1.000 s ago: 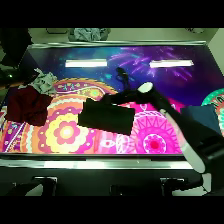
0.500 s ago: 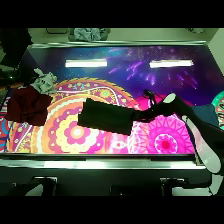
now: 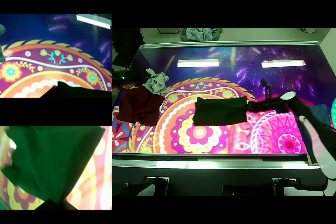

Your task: Fold the shirts.

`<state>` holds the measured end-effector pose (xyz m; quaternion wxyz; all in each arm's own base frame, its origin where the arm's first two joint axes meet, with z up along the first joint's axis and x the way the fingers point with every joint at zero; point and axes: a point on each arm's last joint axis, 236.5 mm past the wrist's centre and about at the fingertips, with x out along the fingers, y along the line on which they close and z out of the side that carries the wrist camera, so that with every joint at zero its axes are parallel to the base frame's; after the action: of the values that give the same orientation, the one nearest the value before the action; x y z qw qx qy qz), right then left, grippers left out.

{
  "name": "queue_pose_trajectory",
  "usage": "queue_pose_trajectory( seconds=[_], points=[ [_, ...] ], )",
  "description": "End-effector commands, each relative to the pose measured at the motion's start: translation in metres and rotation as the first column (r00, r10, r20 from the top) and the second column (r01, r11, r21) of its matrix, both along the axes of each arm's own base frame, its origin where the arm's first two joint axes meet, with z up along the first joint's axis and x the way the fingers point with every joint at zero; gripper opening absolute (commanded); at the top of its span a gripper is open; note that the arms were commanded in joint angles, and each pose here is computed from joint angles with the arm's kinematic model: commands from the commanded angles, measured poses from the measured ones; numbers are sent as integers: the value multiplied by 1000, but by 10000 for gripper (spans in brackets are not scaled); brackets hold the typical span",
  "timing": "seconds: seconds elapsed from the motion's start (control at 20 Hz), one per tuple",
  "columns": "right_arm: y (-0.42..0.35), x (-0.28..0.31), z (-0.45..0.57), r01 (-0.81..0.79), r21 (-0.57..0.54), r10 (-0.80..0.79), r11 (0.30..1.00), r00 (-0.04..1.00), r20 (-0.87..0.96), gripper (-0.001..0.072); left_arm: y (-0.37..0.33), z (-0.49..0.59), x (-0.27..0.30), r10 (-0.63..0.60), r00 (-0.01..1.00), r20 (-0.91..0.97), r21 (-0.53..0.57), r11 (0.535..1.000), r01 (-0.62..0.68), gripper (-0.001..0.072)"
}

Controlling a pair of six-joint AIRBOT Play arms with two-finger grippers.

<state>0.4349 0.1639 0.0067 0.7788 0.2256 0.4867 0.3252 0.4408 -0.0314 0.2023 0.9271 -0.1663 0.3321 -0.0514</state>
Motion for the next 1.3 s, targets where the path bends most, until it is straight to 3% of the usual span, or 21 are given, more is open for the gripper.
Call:
queue_pose_trajectory(
  seconds=[0.0,0.15,0.4,0.75,1.0,1.15,1.25],
  points=[
    [-92,23,78,110,-68,-99,992,984,148,38,0,0,1,-17,1000,7,23,1000,17,33],
    [-195,15,121,280,-129,-258,951,953,161,38,0,0,1,-17,1000,6,23,1000,17,34],
    [-320,-14,181,541,-116,-512,833,834,205,38,-1,-4,0,-20,1000,-2,22,1000,20,33],
    [-392,-87,192,659,-115,-646,744,752,132,40,-5,-26,-4,-25,998,-52,-1,1000,25,33],
    [-409,-128,193,688,-112,-684,717,725,78,39,-4,-31,-5,-22,998,-58,-1,1000,22,33],
    [-385,-120,210,633,-33,-627,773,772,108,39,-4,-29,-3,-19,999,-49,-1,1000,19,33],
    [-371,-135,203,576,-47,-574,816,817,50,39,-3,-29,-2,-18,999,-46,0,1000,18,33]
  ],
)
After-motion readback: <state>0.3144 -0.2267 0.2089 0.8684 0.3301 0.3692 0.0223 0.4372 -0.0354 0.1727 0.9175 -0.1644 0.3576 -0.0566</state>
